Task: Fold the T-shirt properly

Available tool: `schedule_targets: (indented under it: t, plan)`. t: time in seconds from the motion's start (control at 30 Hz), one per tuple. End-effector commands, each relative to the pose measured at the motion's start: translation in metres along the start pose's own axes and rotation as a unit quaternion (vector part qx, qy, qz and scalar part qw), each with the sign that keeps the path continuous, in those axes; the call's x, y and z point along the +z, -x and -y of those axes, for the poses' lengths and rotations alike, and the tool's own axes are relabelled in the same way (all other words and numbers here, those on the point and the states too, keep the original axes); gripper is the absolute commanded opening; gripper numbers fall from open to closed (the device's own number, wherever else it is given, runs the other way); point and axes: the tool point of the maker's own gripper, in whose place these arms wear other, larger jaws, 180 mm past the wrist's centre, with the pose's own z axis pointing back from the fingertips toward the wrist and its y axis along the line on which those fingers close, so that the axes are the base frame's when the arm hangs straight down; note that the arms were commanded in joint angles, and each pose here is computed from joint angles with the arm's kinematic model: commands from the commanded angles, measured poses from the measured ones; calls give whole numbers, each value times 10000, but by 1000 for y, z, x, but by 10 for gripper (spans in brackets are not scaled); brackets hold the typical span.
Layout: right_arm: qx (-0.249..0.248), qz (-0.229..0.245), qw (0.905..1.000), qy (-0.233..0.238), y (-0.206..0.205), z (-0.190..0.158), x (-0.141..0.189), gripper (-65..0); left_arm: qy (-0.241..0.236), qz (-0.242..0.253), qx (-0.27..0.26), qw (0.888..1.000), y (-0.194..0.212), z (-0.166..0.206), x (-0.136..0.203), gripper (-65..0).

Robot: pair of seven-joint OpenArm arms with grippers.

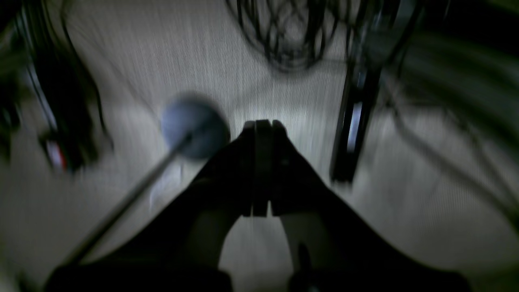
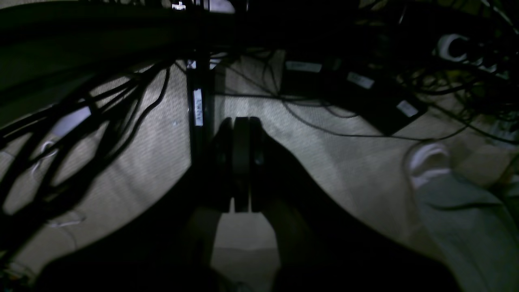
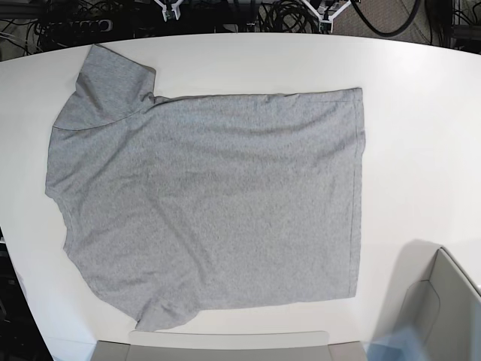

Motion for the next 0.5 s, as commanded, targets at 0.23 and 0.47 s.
schedule_targets:
  t: [0.23, 0.47]
  plan:
    - [140, 182, 9997, 84, 12, 16, 15, -649, -170, 1023, -129, 9945, -1, -23, 20, -649]
    - [255, 426, 9987, 96, 9, 21, 27, -649, -171, 1094, -140, 9937, 6, -24, 29, -649]
